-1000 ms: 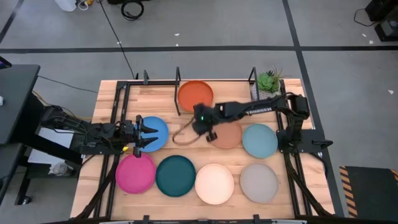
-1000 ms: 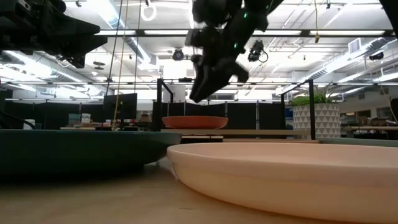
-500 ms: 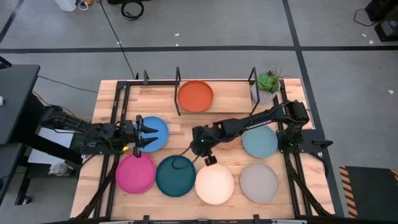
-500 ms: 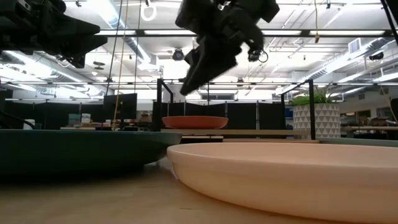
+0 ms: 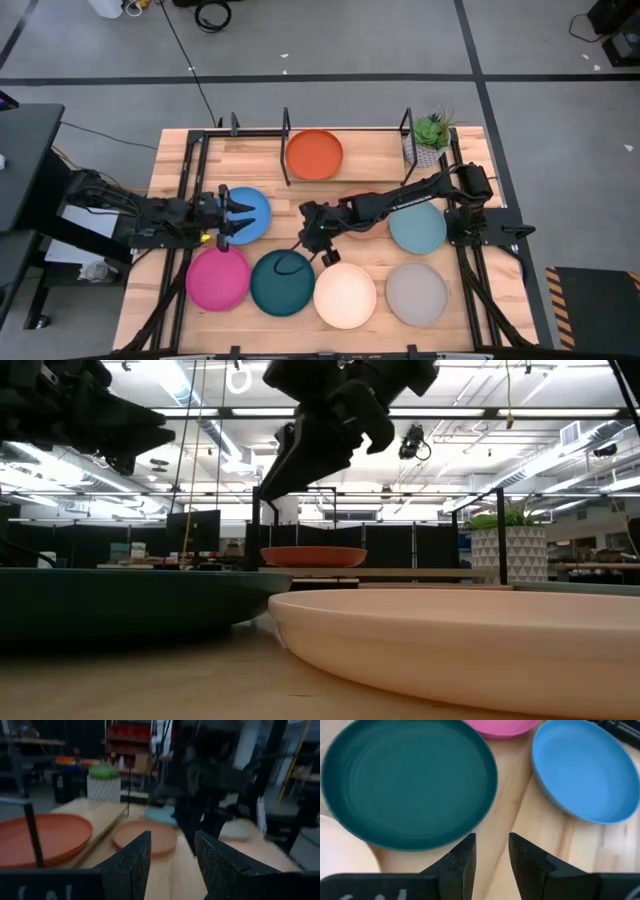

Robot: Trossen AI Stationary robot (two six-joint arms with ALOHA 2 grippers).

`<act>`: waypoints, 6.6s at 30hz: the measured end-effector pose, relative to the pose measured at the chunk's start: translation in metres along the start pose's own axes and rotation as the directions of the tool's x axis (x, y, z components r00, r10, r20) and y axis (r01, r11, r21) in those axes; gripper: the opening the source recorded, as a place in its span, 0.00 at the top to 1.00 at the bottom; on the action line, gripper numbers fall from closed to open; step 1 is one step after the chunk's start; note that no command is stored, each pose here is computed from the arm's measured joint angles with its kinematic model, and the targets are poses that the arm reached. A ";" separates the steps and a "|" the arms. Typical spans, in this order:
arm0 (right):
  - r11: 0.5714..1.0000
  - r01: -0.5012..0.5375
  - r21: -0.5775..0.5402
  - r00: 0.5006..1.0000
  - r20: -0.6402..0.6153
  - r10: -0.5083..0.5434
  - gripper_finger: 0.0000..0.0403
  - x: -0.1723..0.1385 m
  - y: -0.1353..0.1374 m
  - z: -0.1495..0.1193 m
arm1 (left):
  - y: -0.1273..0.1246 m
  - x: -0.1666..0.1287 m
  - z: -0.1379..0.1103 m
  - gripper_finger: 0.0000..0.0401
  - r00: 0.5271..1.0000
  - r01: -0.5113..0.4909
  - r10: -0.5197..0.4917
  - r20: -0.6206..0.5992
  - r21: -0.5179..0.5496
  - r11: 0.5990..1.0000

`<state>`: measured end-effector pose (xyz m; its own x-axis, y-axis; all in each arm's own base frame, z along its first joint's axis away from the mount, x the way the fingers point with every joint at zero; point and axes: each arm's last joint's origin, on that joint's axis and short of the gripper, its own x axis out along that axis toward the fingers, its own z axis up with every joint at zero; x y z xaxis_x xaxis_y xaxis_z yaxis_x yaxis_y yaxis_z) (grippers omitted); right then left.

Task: Place and stack plates onto a shelf
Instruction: Stack the blue plate on top of the orange plate on the shelf

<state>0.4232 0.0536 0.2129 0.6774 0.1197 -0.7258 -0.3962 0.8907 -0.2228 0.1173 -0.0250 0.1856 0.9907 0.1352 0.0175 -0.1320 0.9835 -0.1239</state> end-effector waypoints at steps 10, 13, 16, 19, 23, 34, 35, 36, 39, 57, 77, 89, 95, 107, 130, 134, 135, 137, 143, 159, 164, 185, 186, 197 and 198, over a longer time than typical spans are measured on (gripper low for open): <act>0.989 0.129 -0.071 0.984 -0.119 -0.137 0.70 -0.009 -0.008 0.004 | -0.006 0.007 0.011 0.60 0.916 -0.093 0.070 -0.396 -0.039 0.995; 0.983 0.169 -0.076 0.967 -0.180 -0.181 0.70 -0.010 -0.009 -0.001 | -0.009 0.014 0.007 0.60 0.848 -0.129 0.090 -0.522 -0.040 0.991; 0.977 0.199 -0.079 0.951 -0.224 -0.212 0.70 -0.010 -0.010 -0.005 | -0.014 0.023 0.002 0.60 0.772 -0.166 0.113 -0.626 -0.027 0.986; 0.973 0.219 -0.078 0.941 -0.246 -0.231 0.70 -0.011 -0.010 -0.006 | -0.019 0.034 -0.003 0.60 0.689 -0.201 0.141 -0.711 0.000 0.980; 0.973 0.218 -0.072 0.935 -0.269 -0.229 0.70 -0.011 -0.010 -0.008 | -0.027 0.051 -0.008 0.60 0.580 -0.245 0.195 -0.791 0.059 0.968; 0.979 0.199 -0.040 0.933 -0.297 -0.202 0.70 -0.012 -0.008 -0.011 | -0.041 0.085 -0.029 0.60 0.377 -0.255 0.255 -0.890 0.165 0.953; 0.979 0.198 -0.040 0.934 -0.296 -0.201 0.70 -0.012 -0.007 -0.011 | -0.040 0.086 -0.033 0.60 0.357 -0.256 0.258 -0.898 0.172 0.951; 0.979 0.198 -0.041 0.934 -0.296 -0.201 0.70 -0.012 -0.007 -0.011 | -0.039 0.087 -0.036 0.60 0.337 -0.262 0.267 -0.903 0.182 0.948; 0.982 0.186 -0.036 0.938 -0.290 -0.188 0.70 -0.011 -0.007 -0.011 | -0.034 0.089 -0.043 0.60 0.288 -0.281 0.295 -0.911 0.215 0.936; 0.983 0.175 -0.052 0.937 -0.297 -0.183 0.70 -0.012 -0.006 -0.011 | -0.031 0.085 -0.038 0.96 0.149 -0.202 0.301 -0.942 0.269 0.942; 0.976 0.091 -0.198 0.946 -0.289 -0.147 0.69 -0.025 0.029 0.003 | -0.097 0.107 0.031 0.96 0.396 0.379 0.068 -0.916 0.230 0.896; 0.957 0.112 -0.268 0.958 -0.227 -0.176 0.67 -0.024 0.029 0.009 | -0.091 0.118 0.035 0.96 0.454 0.449 0.056 -0.889 0.283 0.848; 0.952 0.107 -0.287 0.961 -0.215 -0.173 0.67 -0.024 0.029 0.010 | -0.092 0.123 0.037 0.96 0.494 0.489 0.035 -0.869 0.311 0.815; 0.950 0.072 -0.304 0.967 -0.211 -0.141 0.78 -0.023 0.030 0.010 | -0.093 0.126 0.039 0.96 0.534 0.510 0.042 -0.845 0.361 0.781; 0.953 0.069 -0.295 0.948 -0.279 -0.155 0.92 -0.024 0.031 0.004 | -0.090 0.122 0.058 0.53 0.663 0.291 0.169 -0.730 0.459 0.839; 0.953 0.089 -0.289 0.918 -0.347 -0.191 0.92 -0.026 0.031 -0.002 | -0.098 0.110 0.065 0.52 0.703 0.276 0.154 -0.694 0.466 0.841; 0.954 0.086 -0.287 0.913 -0.360 -0.191 0.92 -0.026 0.031 -0.003 | -0.100 0.106 0.064 0.52 0.713 0.270 0.156 -0.684 0.473 0.839; 0.954 0.074 -0.289 0.909 -0.375 -0.184 0.92 -0.027 0.033 -0.004 | -0.101 0.097 0.057 0.53 0.732 0.256 0.166 -0.660 0.493 0.832; 0.925 0.019 -0.379 0.890 -0.414 -0.188 0.92 -0.031 0.050 -0.004 | -0.099 0.068 0.038 0.55 0.796 0.191 0.148 -0.587 0.475 0.859; 0.871 0.291 -0.395 0.735 -0.490 -0.468 0.92 -0.051 0.008 -0.014 | -0.086 0.043 0.010 0.55 0.893 0.008 0.182 -0.411 0.420 0.907; 0.878 0.371 -0.301 0.706 -0.523 -0.478 0.92 -0.053 -0.029 -0.028 | -0.087 0.041 0.010 0.55 0.893 -0.004 0.180 -0.412 0.394 0.919; 0.889 0.310 -0.336 0.765 -0.466 -0.444 0.92 -0.048 -0.110 -0.071 | -0.087 0.041 0.011 0.55 0.899 -0.091 0.223 -0.377 0.337 0.937; 0.885 0.311 -0.347 0.765 -0.461 -0.450 0.92 -0.046 -0.111 -0.075 | -0.087 0.041 0.011 0.55 0.899 -0.092 0.223 -0.377 0.335 0.938; 0.870 0.292 -0.398 0.776 -0.432 -0.459 0.92 -0.039 -0.114 -0.087 | -0.087 0.041 0.011 0.55 0.899 -0.098 0.224 -0.377 0.323 0.941; 0.870 0.289 -0.400 0.776 -0.435 -0.457 0.92 -0.038 -0.113 -0.088 | -0.087 0.041 0.011 0.55 0.899 -0.099 0.224 -0.377 0.322 0.941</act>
<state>0.3873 -0.0908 0.2085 0.4373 -0.5051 -0.7441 -0.3971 0.6339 -0.6637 0.1694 -0.1032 0.2079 0.8736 0.2960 -0.3864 -0.2333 0.9513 0.2013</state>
